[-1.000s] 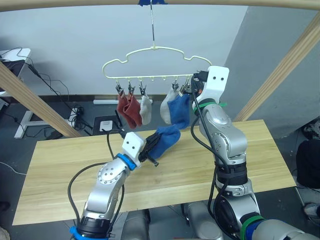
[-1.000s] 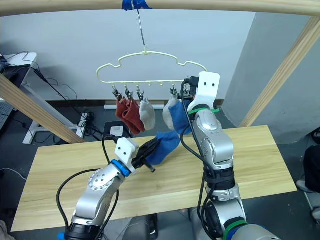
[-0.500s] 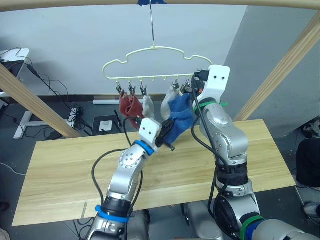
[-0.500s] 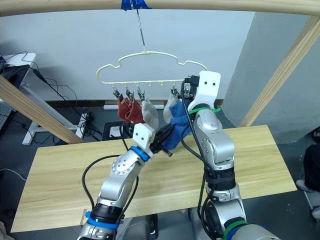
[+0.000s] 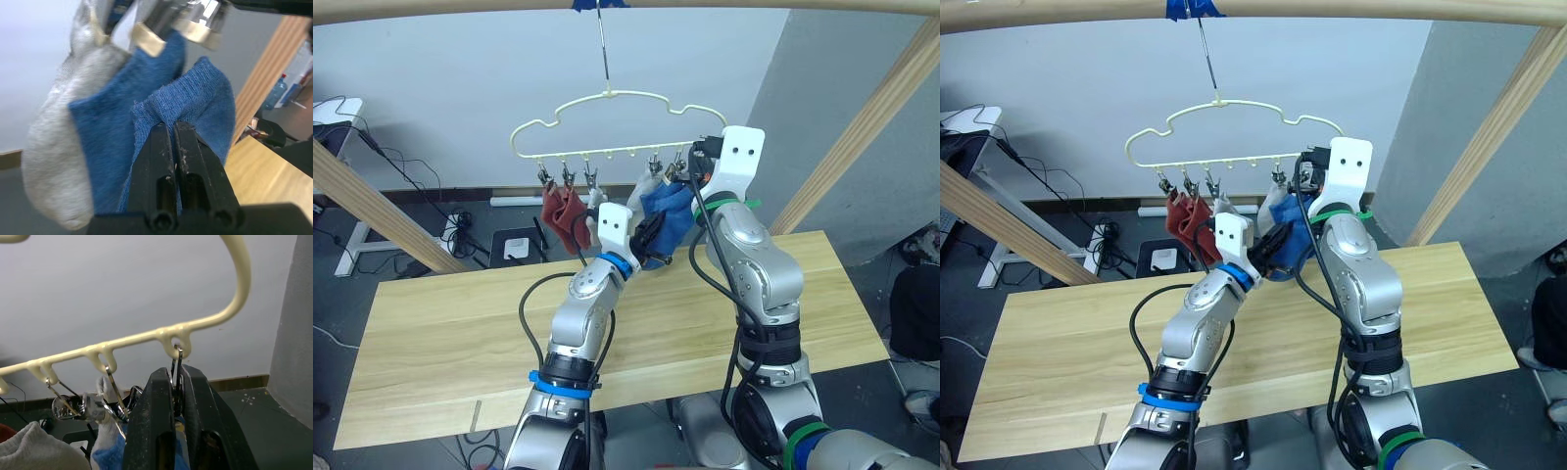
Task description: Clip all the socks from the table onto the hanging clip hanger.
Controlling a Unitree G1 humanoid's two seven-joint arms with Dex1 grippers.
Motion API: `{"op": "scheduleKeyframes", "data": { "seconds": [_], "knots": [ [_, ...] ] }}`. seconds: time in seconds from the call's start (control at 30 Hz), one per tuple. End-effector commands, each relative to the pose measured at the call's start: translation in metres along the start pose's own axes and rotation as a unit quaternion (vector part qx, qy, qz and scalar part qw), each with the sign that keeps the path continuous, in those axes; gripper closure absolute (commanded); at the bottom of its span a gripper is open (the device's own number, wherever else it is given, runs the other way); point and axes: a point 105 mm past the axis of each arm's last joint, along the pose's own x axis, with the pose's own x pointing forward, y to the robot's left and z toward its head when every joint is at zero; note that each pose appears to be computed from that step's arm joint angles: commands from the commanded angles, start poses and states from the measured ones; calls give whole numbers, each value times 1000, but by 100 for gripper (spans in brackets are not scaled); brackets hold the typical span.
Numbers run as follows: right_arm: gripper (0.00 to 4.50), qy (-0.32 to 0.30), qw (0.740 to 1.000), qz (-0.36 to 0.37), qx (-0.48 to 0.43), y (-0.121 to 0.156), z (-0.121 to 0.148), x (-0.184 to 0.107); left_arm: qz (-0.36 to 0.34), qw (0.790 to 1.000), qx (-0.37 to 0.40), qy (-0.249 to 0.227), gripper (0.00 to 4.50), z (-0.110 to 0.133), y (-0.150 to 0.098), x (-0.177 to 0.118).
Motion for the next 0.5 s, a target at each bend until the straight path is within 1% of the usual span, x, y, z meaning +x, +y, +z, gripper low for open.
{"op": "scheduleKeyframes", "data": {
  "seconds": [0.03,0.27,0.5],
  "knots": [
    [450,-31,999,25,10,18,21,-5,-4,1000,-11,-22,445,13,-5,6],
    [450,-23,999,28,11,19,19,-6,-18,999,-23,-27,445,19,-12,9],
    [450,-22,999,23,6,17,18,-6,-19,999,-35,-33,445,23,-13,11]
  ]
}}
